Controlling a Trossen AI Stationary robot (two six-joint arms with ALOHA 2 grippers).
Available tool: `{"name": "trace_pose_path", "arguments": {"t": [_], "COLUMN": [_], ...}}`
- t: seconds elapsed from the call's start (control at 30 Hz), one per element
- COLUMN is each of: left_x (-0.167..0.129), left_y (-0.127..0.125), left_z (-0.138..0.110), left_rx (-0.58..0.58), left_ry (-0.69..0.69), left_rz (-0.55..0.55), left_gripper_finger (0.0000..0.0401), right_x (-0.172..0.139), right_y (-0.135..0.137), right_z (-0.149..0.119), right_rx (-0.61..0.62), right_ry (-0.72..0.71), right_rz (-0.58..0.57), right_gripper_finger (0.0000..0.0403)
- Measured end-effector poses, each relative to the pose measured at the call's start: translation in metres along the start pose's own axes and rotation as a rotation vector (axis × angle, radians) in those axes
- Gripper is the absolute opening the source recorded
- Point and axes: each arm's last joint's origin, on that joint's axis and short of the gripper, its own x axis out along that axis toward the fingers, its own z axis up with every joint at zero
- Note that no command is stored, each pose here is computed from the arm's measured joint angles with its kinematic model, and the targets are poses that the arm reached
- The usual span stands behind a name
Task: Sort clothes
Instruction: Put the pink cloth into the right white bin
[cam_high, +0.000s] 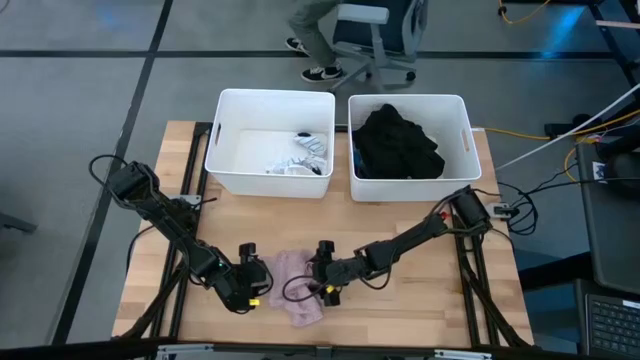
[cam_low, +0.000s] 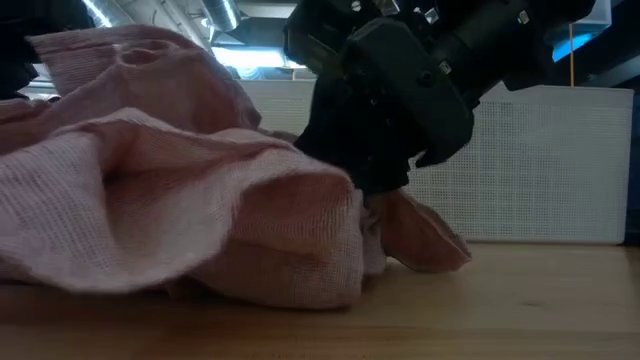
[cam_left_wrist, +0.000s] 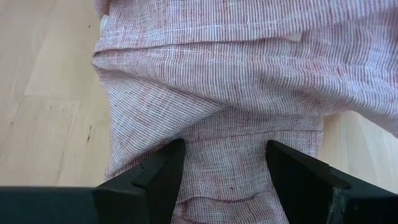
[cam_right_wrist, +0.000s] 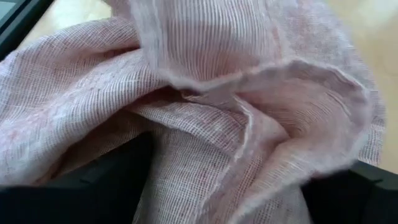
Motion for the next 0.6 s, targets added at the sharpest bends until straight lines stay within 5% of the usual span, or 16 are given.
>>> {"name": "trace_pose_path", "arguments": {"t": [0.27, 0.6], "left_x": [0.000, -0.001], "left_y": [0.000, -0.003], "left_z": [0.001, 0.005], "left_rx": [0.010, 0.027], "left_ry": [-0.010, -0.032], "left_rz": [0.001, -0.008], "left_gripper_finger": [0.0221, 0.0221], "right_x": [0.018, 0.020], "right_y": [0.001, 0.002], "right_z": [-0.023, -0.025], "right_rx": [0.057, 0.058], "right_ry": [0.075, 0.072], "right_rz": [-0.003, 0.006], "right_gripper_finger": [0.0322, 0.0137]}}
